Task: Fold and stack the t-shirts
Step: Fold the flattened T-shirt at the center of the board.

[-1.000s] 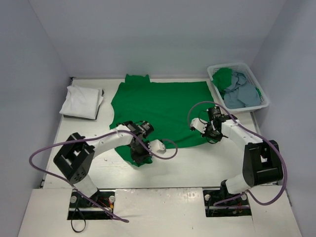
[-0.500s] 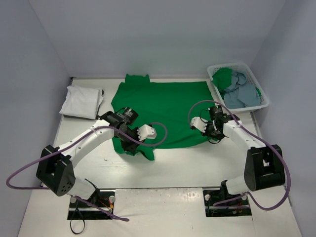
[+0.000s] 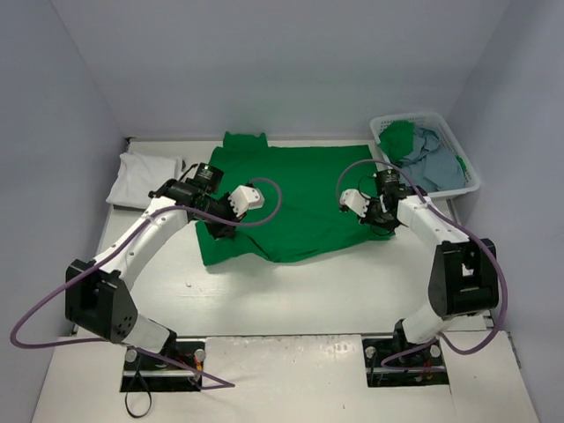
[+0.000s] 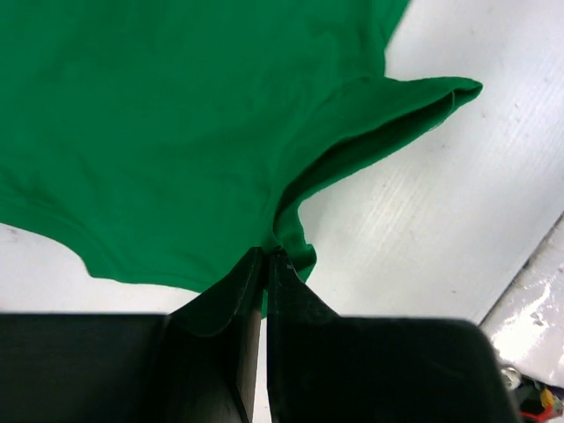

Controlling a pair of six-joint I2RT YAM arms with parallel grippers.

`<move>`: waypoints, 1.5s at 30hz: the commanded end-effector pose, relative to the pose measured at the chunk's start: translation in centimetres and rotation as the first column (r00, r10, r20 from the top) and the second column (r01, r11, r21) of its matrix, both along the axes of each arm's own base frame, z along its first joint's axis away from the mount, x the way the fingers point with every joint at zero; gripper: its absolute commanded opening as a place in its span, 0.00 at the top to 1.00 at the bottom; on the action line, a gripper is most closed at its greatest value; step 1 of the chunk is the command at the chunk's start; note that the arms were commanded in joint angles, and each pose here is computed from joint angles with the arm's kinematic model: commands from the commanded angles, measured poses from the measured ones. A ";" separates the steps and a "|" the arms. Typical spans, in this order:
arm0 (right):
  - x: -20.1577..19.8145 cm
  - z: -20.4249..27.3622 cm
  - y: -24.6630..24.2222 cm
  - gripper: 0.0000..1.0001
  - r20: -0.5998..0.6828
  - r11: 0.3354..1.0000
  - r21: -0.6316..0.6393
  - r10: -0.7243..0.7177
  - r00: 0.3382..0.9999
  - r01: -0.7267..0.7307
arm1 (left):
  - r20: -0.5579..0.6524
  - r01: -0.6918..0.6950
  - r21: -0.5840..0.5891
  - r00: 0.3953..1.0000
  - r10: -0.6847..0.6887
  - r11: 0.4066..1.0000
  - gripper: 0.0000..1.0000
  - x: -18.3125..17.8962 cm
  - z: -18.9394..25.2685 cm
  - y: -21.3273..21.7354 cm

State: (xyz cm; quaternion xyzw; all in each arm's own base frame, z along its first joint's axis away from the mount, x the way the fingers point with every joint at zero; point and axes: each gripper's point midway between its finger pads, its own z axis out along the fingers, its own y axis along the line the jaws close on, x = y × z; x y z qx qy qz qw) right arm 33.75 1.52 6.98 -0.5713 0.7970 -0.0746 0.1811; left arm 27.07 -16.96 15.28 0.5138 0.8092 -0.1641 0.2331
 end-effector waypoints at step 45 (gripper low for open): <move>15.7 -0.2 -2.1 1.00 0.159 0.979 0.086 -0.195 0.968 0.184 | 0.475 -0.337 -0.073 0.816 0.330 0.939 1.00 22.5 4.1 4.3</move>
